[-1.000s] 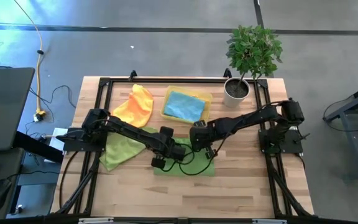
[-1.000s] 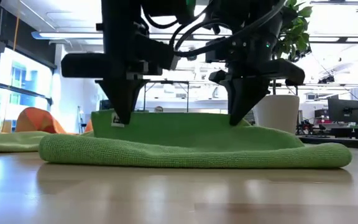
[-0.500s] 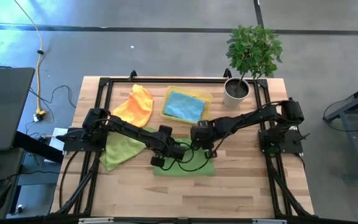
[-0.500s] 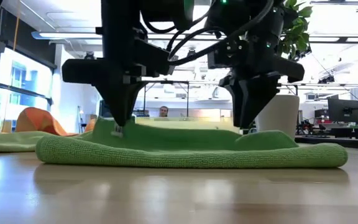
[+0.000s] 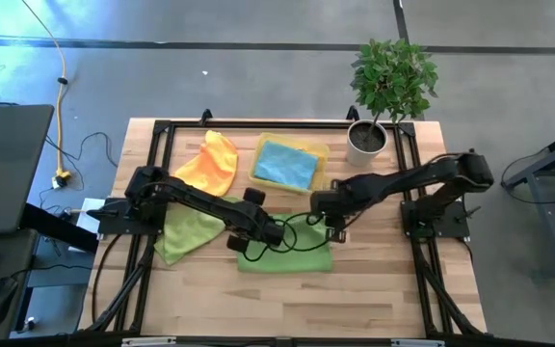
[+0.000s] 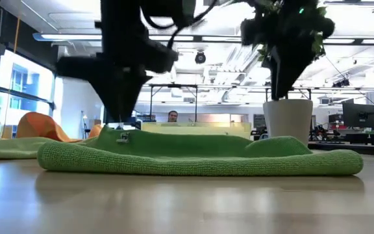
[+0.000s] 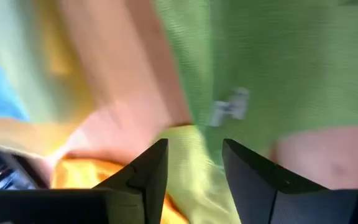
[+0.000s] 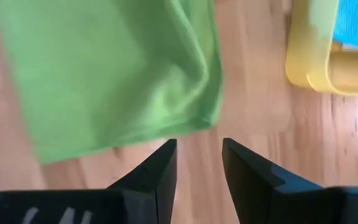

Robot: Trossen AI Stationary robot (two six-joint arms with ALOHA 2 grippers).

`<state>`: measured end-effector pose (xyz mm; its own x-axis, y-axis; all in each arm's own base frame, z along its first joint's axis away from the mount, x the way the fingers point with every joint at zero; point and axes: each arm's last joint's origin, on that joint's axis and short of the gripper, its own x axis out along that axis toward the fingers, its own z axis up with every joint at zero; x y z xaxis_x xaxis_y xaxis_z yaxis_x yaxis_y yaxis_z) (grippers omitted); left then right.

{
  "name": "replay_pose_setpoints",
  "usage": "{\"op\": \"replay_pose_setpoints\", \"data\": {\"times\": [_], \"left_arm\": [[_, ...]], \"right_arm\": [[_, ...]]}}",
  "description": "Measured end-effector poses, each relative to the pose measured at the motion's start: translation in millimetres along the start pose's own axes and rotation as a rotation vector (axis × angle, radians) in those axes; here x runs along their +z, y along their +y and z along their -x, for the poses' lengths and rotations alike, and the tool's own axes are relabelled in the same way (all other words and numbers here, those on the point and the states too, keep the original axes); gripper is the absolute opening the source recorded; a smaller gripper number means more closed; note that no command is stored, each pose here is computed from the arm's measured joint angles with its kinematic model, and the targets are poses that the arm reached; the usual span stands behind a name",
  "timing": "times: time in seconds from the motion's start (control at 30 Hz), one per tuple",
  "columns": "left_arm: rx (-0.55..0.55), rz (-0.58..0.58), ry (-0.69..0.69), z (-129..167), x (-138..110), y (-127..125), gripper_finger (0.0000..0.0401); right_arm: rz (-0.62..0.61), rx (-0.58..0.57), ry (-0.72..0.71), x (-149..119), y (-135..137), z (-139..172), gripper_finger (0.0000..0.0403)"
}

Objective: Fold microfiber towels
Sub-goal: Fold the right green microfiber towel

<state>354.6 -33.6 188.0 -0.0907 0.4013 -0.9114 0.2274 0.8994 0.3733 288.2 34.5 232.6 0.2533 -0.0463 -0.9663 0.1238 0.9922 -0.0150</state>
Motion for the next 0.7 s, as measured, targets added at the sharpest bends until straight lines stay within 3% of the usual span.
{"op": "replay_pose_setpoints", "data": {"times": [0.13,0.3,0.43,0.57,0.7], "left_arm": [[-0.14,0.008,-0.098,19,-6,2,0.0132],[-0.288,0.114,-0.331,32,-17,4,0.012],[-0.314,0.239,-0.44,29,-26,-3,0.0113],[-0.323,0.337,-0.475,19,-27,-14,0.0108],[-0.34,0.387,-0.479,6,-26,-26,0.0106]], "right_arm": [[-0.095,0.001,-0.094,-23,6,5,0.0122],[-0.413,0.087,-0.269,-49,11,-3,0.0122],[-0.578,0.185,-0.398,-55,19,-13,0.0122],[-0.677,0.227,-0.38,-61,25,-30,0.0131],[-0.79,0.221,-0.308,-65,27,-43,0.0166]]}}
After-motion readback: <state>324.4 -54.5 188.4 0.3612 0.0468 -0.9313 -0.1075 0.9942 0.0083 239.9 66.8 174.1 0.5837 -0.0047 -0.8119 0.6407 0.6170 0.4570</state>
